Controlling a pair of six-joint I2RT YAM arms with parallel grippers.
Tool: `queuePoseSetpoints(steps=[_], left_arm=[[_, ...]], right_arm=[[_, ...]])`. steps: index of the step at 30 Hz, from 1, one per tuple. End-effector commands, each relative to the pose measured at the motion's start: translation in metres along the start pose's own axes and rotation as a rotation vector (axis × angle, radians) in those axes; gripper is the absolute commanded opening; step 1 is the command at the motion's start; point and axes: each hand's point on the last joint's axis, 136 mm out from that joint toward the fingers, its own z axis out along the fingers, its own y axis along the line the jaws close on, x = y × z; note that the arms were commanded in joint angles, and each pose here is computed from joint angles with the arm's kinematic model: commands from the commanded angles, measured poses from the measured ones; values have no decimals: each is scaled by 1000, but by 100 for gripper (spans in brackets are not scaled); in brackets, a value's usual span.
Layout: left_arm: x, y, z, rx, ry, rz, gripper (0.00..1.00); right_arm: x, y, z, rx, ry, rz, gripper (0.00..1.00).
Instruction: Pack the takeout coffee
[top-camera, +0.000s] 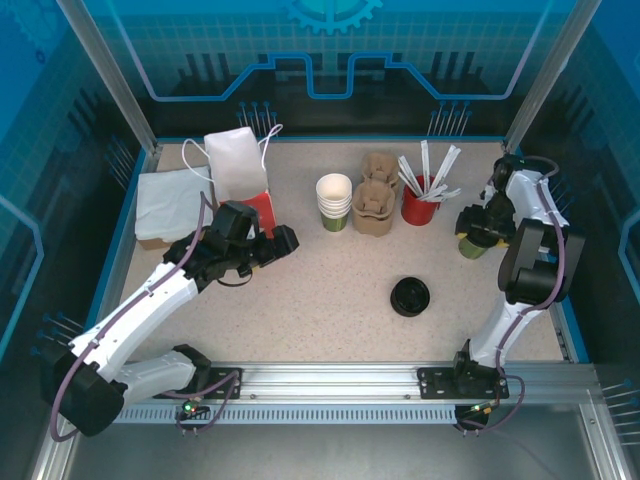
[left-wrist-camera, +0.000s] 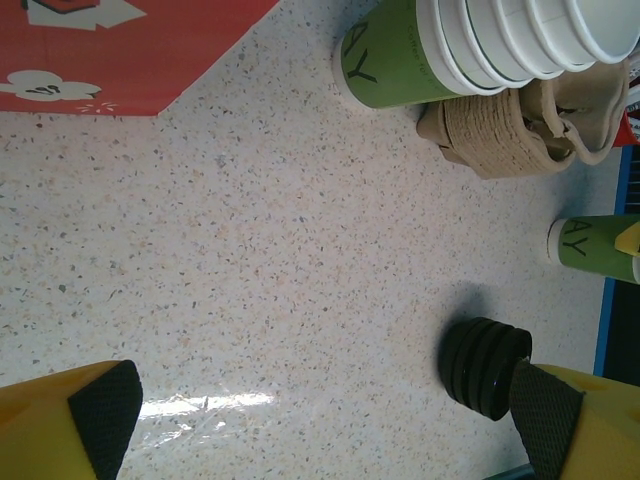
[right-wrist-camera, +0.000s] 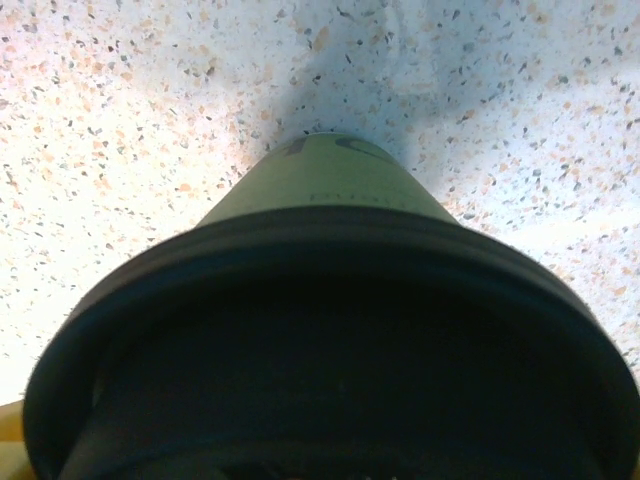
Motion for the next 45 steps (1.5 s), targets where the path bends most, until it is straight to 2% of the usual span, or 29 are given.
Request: queuePoseSetpoints(steps=[1,3,12,30,36,41,45], left_arm=[[-4,-5,-8,7,-3,14,99],[-5,-6,-8,8,-3,15,99],[-8,-8,-10,7,-11,30,99],[-26,-21,-39,49,-58,48,99],[-45,-33,-69,93,-121,60,99],[-65,-43,-104,111,-186,76,98],[-83,-38,-135,76,-254,42,97]], right_arm=[[-3,-2,0,-25,4,6,97],[-3,-1,-3,-28,-6,9,100],[6,-6,-19,-4,-39,38,100],[23,-15,-109,28,-258,74,100],[33,21,-154,-154,-421,6,100],[54,68,-186,-326,-523,-82,91],[74,106,-201,-426,-564,-181,87]])
